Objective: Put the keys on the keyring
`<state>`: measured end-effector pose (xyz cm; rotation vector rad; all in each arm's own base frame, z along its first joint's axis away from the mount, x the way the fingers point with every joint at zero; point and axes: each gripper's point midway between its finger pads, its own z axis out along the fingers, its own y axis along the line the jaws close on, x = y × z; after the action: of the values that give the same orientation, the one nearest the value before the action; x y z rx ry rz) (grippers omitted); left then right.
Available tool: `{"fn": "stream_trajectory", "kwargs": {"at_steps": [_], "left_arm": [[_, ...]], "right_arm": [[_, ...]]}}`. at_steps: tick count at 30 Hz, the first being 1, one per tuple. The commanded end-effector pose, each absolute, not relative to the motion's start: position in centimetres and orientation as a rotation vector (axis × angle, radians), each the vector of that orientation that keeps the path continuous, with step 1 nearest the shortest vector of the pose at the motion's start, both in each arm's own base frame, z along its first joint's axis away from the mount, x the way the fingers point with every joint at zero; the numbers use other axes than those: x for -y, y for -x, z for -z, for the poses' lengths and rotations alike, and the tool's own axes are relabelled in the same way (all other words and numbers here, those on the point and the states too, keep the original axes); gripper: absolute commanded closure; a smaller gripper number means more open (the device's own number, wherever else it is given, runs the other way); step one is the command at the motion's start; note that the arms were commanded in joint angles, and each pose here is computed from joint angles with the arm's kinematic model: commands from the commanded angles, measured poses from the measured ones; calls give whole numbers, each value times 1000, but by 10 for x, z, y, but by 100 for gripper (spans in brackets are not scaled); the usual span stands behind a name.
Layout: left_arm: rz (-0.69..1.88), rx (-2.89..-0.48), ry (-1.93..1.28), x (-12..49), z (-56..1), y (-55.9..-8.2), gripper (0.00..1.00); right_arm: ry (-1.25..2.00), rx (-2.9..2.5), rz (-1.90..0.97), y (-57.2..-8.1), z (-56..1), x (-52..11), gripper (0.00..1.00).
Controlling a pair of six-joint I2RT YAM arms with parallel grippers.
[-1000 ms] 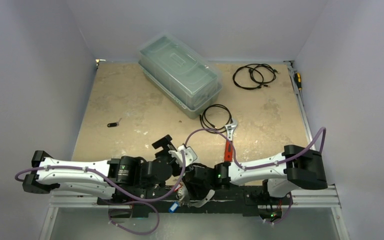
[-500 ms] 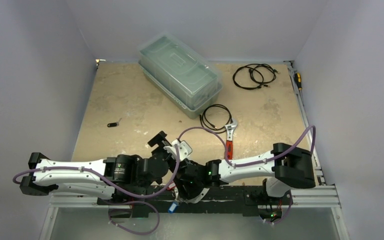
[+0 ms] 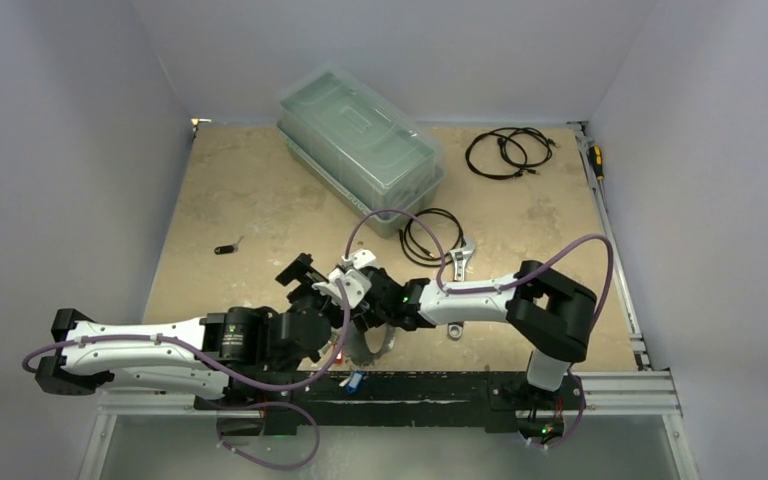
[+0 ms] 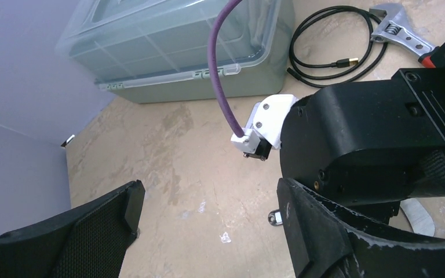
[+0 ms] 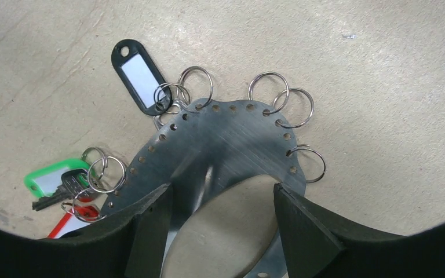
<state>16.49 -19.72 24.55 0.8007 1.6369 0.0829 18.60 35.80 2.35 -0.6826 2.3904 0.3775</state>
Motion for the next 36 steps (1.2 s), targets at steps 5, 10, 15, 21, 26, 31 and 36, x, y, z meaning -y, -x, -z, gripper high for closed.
{"fn": "stream_trajectory", "kwargs": {"at_steps": [5,10,15,21,26,31,36], "left_arm": [[159,-1677,-943,238,-220,-138,10],[155,-1681,-950,239,-219,-138,10],[164,-1684,-946,239,-219,-137,11],[159,-1683,-949,239,-218,-137,11],[155,-1680,-941,238,-220,-138,11],[124,-1673,-911,233,-222,-143,10],[59,-1657,-859,224,-227,-151,4]], "right_arm": [[644,-2357,-508,-178,-48,-349,33],[610,-2356,-570,-173,-37,-344,32],[520,-2386,-525,-202,-22,-326,32],[409,-2368,-449,-255,-25,-306,31],[355,-2346,-372,-285,-37,-300,31],[344,-2294,-398,-288,-66,-300,31],[331,-2140,-475,-287,-131,-295,27]]}}
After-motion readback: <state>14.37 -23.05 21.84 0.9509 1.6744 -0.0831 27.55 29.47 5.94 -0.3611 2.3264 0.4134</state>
